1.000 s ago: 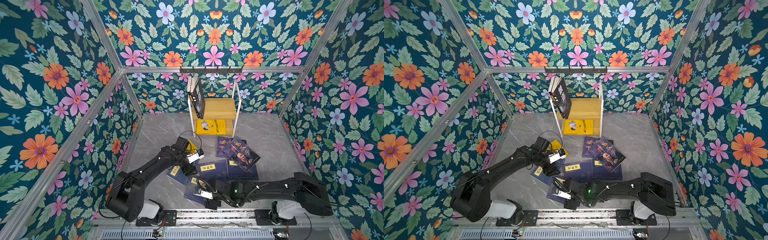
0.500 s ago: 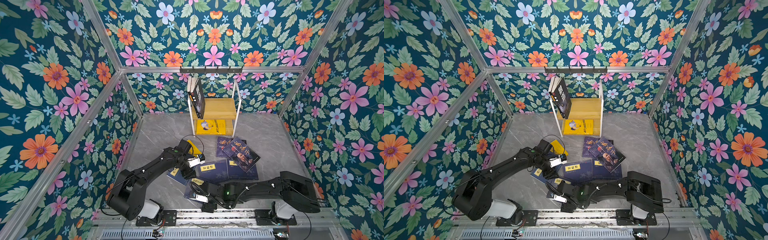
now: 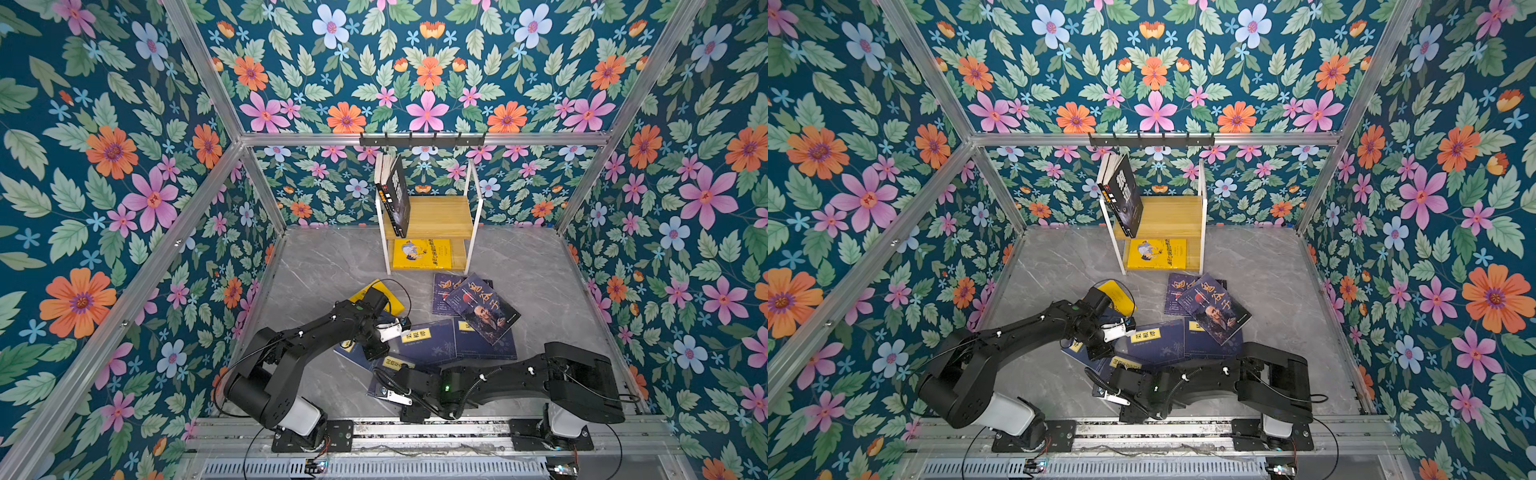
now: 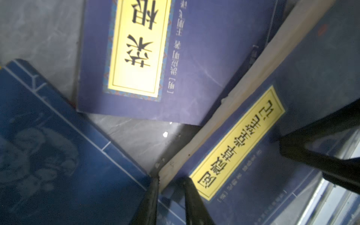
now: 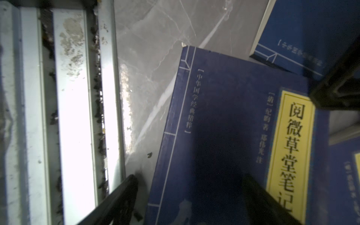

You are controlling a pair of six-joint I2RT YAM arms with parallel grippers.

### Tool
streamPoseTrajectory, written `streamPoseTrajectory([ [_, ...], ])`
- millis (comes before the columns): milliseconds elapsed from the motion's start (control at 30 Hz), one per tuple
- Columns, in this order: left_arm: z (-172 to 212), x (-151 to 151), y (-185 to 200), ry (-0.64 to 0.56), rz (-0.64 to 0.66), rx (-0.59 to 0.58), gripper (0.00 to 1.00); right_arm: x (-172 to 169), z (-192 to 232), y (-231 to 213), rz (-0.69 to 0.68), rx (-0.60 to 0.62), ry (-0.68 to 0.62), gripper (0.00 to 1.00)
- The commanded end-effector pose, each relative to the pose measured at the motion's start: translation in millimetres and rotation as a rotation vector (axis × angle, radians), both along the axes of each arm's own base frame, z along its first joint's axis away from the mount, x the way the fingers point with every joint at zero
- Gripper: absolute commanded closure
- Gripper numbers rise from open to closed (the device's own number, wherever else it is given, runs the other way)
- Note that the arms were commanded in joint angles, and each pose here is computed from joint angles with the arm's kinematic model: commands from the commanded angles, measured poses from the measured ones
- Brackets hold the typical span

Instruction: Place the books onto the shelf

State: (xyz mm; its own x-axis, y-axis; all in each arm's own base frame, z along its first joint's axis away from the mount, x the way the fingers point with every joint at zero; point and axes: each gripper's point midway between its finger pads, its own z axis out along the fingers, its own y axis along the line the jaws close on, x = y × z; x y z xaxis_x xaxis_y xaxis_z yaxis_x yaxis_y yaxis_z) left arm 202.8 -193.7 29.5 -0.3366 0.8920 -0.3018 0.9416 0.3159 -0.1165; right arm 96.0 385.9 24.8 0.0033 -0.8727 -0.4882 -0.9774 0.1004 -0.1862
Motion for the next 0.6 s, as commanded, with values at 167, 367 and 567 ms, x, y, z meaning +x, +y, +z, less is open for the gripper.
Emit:
streamPoseTrajectory([
  [167,-14,-5,-1,0.021,-0.007,0.027,0.87,18,-8,-13,-0.021,-0.148,-0.186,0.17],
  [367,-19,-9,0,0.029,-0.014,0.03,0.88,33,12,-21,0.035,-0.247,-0.367,0.18],
  [567,-19,-11,-2,0.028,-0.024,0.02,0.88,46,46,-16,0.074,-0.218,-0.502,0.22],
])
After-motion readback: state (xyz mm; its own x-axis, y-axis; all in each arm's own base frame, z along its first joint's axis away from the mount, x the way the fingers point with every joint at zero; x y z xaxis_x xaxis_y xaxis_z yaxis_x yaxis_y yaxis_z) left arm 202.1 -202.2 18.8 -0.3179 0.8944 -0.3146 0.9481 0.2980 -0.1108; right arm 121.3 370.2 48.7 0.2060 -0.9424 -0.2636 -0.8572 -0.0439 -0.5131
